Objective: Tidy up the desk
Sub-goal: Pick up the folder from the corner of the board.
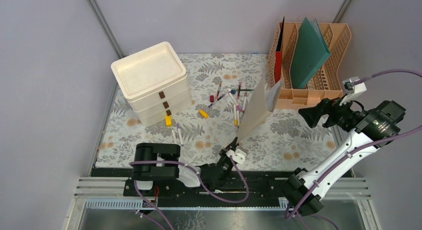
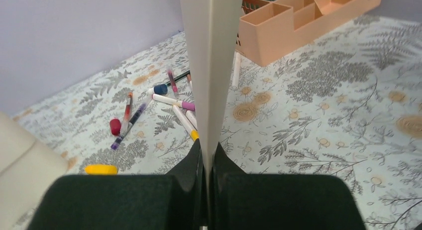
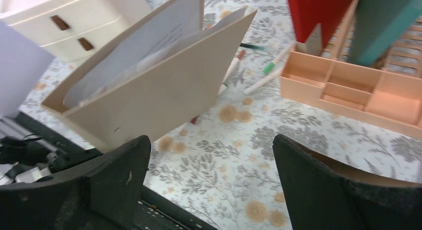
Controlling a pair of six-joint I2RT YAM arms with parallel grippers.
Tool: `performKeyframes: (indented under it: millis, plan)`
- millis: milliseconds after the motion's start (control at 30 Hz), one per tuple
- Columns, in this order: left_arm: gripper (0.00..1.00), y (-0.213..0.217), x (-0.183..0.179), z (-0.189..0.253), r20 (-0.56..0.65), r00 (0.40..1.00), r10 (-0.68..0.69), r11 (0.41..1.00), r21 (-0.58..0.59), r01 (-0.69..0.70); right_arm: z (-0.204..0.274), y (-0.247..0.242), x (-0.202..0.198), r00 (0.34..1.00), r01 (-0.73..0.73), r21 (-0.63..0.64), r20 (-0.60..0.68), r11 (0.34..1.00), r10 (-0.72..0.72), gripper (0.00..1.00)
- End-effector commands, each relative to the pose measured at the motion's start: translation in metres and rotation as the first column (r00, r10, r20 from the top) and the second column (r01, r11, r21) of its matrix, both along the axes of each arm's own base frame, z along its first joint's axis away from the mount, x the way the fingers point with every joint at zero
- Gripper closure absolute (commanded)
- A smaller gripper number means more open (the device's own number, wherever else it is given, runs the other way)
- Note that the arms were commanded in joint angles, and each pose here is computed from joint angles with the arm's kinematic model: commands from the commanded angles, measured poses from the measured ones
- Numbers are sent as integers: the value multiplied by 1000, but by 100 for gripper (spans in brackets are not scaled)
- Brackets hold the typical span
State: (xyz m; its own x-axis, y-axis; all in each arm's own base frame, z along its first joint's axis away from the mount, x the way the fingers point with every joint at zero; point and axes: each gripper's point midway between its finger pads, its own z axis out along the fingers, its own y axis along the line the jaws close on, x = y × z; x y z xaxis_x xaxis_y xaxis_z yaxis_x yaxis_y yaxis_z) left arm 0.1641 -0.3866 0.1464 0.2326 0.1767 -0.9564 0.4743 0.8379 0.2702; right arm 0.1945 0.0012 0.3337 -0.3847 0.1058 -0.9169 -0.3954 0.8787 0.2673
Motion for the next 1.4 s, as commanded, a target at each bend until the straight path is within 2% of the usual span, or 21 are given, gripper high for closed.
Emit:
performKeyframes:
  millis: [0,300,800,1033,1367]
  plan:
    - [100,13,1,48,-97,995,7,933,-357,-42,19,35,-7,996,-88,129,23,988,86,0]
    - [100,-6,10,87,-111,993,48,877,-470,-95,21,68,-16,967,-256,134,19,957,255,0]
    - [100,-53,15,102,-118,987,105,873,-464,-148,40,107,-23,896,-444,134,32,886,444,0]
    - [100,-80,22,91,-133,984,117,904,-395,-161,50,105,-3,916,-400,79,79,913,394,0]
    - [100,-102,27,93,-94,980,176,933,-301,-197,40,109,30,954,-300,17,32,954,300,0]
